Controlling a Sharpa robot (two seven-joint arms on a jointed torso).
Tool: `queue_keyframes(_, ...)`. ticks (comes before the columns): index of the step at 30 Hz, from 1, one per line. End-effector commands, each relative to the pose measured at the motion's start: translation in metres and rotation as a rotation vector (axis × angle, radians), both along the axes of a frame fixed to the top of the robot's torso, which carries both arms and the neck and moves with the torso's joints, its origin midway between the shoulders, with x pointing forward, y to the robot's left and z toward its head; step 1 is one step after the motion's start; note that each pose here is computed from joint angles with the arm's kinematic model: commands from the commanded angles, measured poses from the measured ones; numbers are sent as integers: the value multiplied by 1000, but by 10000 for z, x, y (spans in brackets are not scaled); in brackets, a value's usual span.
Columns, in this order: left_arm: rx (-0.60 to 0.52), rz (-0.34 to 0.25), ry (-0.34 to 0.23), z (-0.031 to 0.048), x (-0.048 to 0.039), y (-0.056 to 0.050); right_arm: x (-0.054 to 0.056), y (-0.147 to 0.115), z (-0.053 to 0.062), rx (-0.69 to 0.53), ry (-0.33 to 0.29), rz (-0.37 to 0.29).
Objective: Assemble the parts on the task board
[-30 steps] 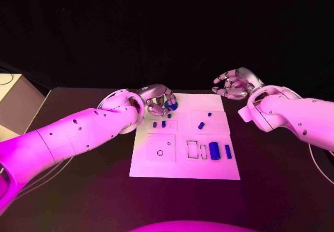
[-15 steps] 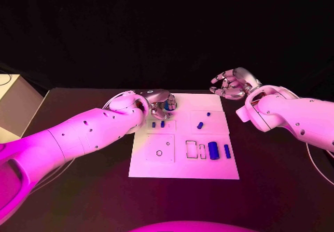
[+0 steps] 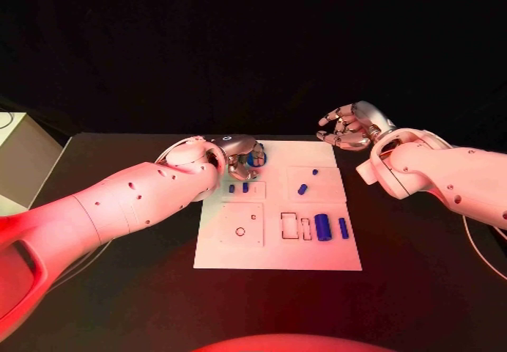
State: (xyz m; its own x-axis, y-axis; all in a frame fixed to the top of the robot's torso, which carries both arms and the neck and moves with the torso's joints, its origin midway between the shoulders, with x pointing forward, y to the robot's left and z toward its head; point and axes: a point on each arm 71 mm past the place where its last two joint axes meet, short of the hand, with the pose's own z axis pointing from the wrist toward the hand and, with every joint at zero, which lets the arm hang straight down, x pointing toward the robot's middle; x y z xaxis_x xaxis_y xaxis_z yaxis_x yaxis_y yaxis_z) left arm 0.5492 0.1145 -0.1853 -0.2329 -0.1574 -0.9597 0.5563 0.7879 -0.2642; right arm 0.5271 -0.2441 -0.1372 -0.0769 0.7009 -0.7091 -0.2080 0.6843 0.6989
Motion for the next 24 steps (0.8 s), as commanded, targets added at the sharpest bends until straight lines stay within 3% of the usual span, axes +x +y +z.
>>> queue_keyframes(1, 41, -18, 36, -25, -17, -36, -8, 16, 8, -3, -9, 13)
queue_keyframes(24, 53, -14, 65, -54, -20, -34, -13, 12, 10, -6, -11, 14)
